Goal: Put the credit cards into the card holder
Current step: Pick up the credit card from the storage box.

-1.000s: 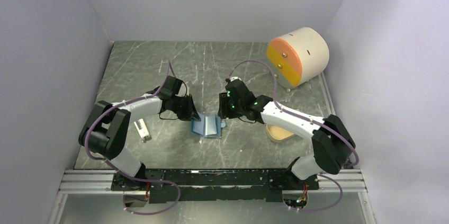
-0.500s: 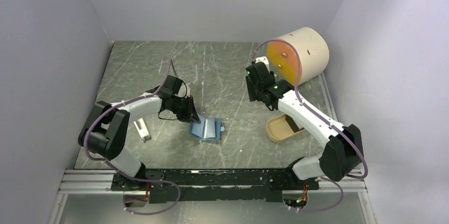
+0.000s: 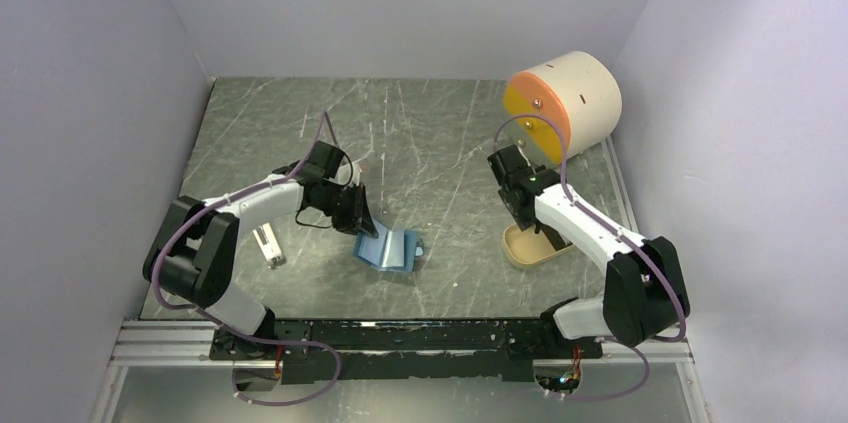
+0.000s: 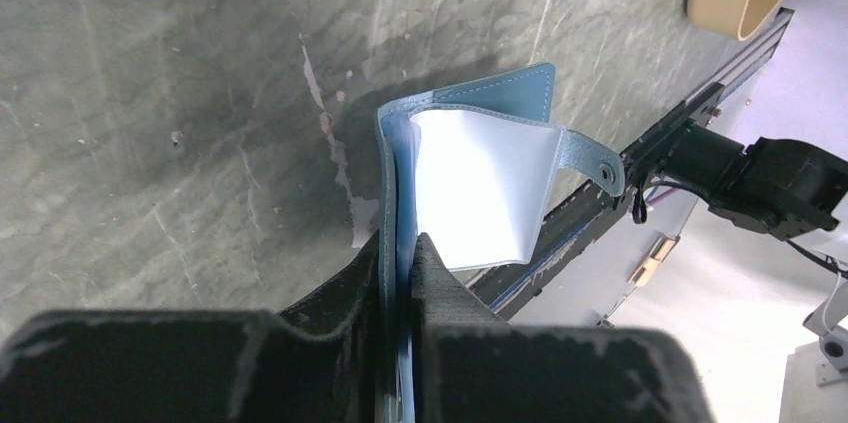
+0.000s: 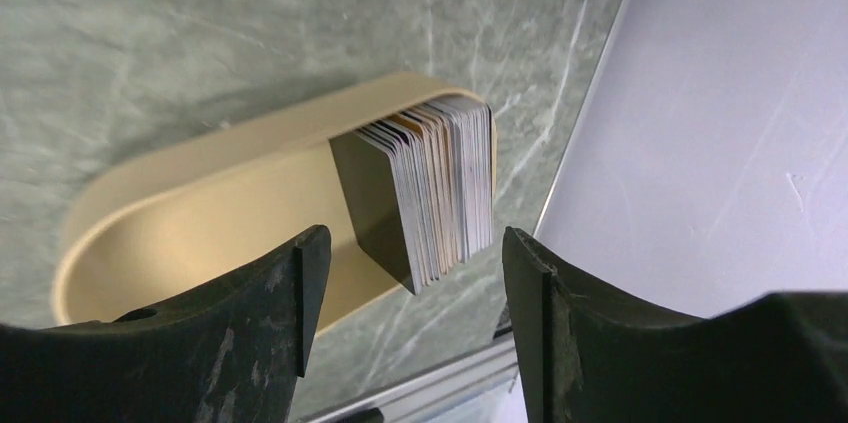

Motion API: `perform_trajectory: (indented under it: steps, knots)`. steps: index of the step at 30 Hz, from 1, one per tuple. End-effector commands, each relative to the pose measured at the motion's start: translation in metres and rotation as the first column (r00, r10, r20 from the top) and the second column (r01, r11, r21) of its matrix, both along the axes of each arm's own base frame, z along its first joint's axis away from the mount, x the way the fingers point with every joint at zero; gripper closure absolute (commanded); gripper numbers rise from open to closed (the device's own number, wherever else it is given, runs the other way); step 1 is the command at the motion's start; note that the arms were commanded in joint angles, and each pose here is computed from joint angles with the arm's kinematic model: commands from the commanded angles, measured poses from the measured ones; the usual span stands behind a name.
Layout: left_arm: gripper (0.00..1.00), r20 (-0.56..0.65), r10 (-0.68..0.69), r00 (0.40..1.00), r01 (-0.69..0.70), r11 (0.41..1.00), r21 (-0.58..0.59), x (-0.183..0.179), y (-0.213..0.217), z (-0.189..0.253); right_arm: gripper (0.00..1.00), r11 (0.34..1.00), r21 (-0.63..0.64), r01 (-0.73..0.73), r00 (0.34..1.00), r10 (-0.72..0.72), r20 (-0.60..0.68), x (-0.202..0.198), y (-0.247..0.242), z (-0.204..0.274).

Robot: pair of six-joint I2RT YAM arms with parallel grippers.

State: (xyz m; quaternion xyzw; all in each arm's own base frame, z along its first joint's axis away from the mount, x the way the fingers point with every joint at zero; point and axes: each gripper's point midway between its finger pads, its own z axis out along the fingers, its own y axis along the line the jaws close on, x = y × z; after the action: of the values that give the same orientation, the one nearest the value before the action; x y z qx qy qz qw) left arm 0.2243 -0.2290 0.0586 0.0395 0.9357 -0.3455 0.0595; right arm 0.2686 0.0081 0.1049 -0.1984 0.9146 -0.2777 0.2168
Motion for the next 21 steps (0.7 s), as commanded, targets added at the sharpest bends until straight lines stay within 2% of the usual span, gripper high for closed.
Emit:
perform_trajectory:
  steps: [1,13,18,21]
  knots:
    - [0.88,0.027,-0.047,0.999,0.048,0.997,-0.059,-0.004,-0.008,0.02,0.32,0.998,-0.058,-0.037,0.999,0.035,-0.04,-0.005,-0.017,-0.004]
    - [0.87,0.047,-0.047,0.998,0.05,0.997,-0.052,-0.003,-0.006,0.024,0.32,0.984,-0.179,-0.014,0.981,-0.021,-0.193,-0.003,-0.038,-0.039]
    - [0.87,0.049,-0.054,0.997,0.057,0.996,-0.062,-0.004,-0.007,0.026,0.33,0.955,-0.295,0.014,0.98,-0.072,-0.188,-0.002,-0.055,-0.036]
    - [0.87,0.058,-0.052,0.997,0.055,0.997,-0.057,-0.003,-0.007,0.027,0.33,0.948,-0.317,0.014,0.979,-0.076,-0.187,-0.001,-0.058,-0.037]
